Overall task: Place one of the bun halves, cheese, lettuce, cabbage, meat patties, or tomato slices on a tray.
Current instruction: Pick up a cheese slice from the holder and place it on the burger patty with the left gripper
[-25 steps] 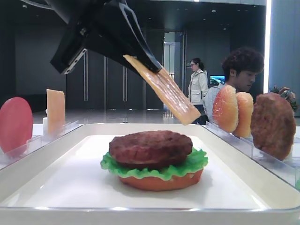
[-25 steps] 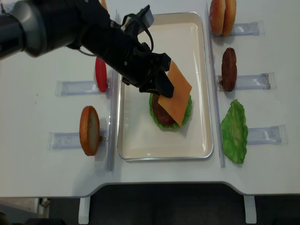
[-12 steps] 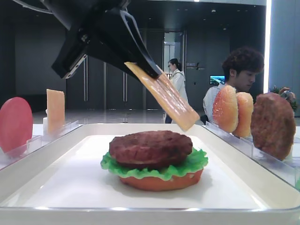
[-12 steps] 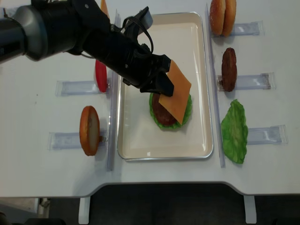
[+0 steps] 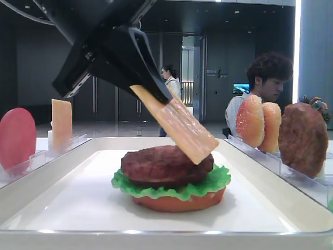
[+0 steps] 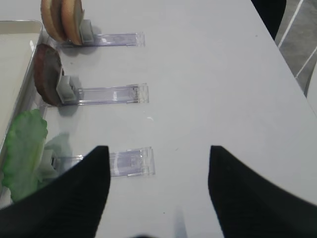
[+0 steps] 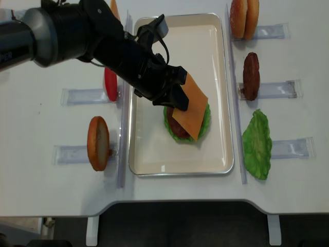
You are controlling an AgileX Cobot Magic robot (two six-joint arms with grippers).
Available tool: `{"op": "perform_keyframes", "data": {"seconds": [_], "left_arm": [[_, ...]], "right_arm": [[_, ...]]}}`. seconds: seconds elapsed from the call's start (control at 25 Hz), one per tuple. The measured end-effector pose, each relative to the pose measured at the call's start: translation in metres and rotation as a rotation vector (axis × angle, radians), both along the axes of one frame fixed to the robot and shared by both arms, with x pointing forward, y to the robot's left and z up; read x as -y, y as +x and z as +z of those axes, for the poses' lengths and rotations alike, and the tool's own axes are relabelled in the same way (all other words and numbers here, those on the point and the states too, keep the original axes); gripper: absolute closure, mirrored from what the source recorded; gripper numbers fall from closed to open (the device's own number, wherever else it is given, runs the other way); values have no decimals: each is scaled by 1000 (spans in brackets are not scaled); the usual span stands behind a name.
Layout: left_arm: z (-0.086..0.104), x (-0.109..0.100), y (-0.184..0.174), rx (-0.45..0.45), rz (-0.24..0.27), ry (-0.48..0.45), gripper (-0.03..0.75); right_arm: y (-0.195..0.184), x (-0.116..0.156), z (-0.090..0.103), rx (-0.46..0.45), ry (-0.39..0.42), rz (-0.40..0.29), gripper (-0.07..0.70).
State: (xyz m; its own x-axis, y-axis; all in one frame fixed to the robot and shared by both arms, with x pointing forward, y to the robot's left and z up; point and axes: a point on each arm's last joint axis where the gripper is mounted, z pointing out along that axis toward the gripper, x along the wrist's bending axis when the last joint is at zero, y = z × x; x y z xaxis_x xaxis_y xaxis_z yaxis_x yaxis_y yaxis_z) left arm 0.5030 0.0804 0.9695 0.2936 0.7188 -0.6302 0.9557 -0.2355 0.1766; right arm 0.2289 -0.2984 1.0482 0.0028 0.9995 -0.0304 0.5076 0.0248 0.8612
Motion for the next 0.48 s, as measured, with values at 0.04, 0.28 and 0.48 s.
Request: {"op": "perform_keyframes", "data": {"seconds": [0.04,0.28,0.48], "left_arm": [[0,0,0,2,-3,7,690],[-1,-4,2,-2,8,20,690],[-1,-4,2,-4,11,22,676]], "right_arm": [[0,0,0,0,0,0,216],[0,0,0,0,0,0,216],[0,0,0,0,0,0,216]]}}
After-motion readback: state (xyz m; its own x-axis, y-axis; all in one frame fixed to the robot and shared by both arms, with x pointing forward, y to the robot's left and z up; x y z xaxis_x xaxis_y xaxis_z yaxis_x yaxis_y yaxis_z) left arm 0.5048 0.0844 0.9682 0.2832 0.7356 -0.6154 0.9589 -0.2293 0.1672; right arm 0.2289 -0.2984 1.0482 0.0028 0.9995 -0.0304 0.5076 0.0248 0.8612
